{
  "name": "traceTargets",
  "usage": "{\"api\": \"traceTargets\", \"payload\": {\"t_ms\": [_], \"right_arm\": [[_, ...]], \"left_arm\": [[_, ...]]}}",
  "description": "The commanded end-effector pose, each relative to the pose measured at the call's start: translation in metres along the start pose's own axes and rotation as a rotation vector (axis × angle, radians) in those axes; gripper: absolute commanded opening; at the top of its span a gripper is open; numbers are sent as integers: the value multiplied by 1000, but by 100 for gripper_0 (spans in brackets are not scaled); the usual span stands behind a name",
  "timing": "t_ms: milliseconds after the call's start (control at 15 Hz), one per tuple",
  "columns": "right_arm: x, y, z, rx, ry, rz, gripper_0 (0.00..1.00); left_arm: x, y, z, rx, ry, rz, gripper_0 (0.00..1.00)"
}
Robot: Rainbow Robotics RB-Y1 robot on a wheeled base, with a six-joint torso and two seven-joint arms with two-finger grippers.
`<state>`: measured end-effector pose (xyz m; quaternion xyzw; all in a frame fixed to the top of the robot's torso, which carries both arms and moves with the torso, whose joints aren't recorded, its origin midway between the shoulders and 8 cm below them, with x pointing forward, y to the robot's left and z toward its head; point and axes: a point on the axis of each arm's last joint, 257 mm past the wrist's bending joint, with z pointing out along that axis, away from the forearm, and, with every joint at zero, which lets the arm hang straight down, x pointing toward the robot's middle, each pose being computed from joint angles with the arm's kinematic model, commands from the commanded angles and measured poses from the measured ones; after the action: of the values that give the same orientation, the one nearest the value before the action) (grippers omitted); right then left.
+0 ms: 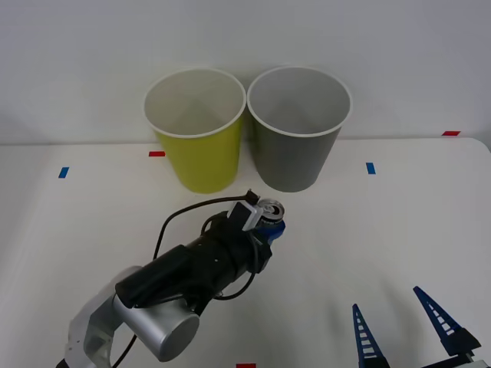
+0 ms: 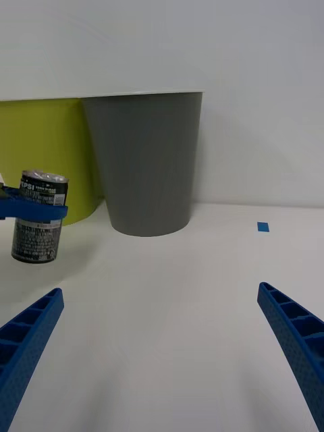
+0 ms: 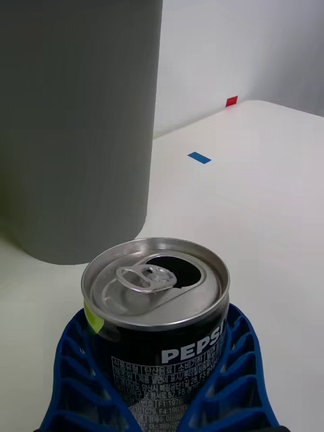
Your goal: Put cans in the gray bin and PET bottles in the light green bin.
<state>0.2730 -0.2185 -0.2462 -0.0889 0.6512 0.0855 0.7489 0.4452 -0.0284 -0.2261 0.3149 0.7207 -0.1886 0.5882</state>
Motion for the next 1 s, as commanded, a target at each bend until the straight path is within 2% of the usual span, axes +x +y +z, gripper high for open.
{"api": "traceTargets", "payload": {"t_ms": [67,133,333,467,600,733,800,933,1000], "right_arm": [[0,0,0,0,0,0,100],[0,0,0,0,0,0,100],[0,0,0,0,0,0,100],[0,0,0,0,0,0,100],[0,0,0,0,0,0,100],[0,0,0,0,0,0,100],[0,0,0,0,0,0,100],[0,0,0,0,0,0,100],[0,0,0,0,0,0,100]], "left_arm": [[-55,16,-36,-14,83,-3,0],[-62,19,-45,-20,99,-7,0],[-95,36,-62,-55,93,-24,0],[-124,53,-72,-86,95,-32,0],[-156,70,-83,-110,120,-6,0],[-179,79,-88,-125,123,-1,0],[-193,79,-88,-132,101,-61,0],[-217,79,-85,-140,58,-131,0],[-228,83,-81,-147,47,-139,0]]}}
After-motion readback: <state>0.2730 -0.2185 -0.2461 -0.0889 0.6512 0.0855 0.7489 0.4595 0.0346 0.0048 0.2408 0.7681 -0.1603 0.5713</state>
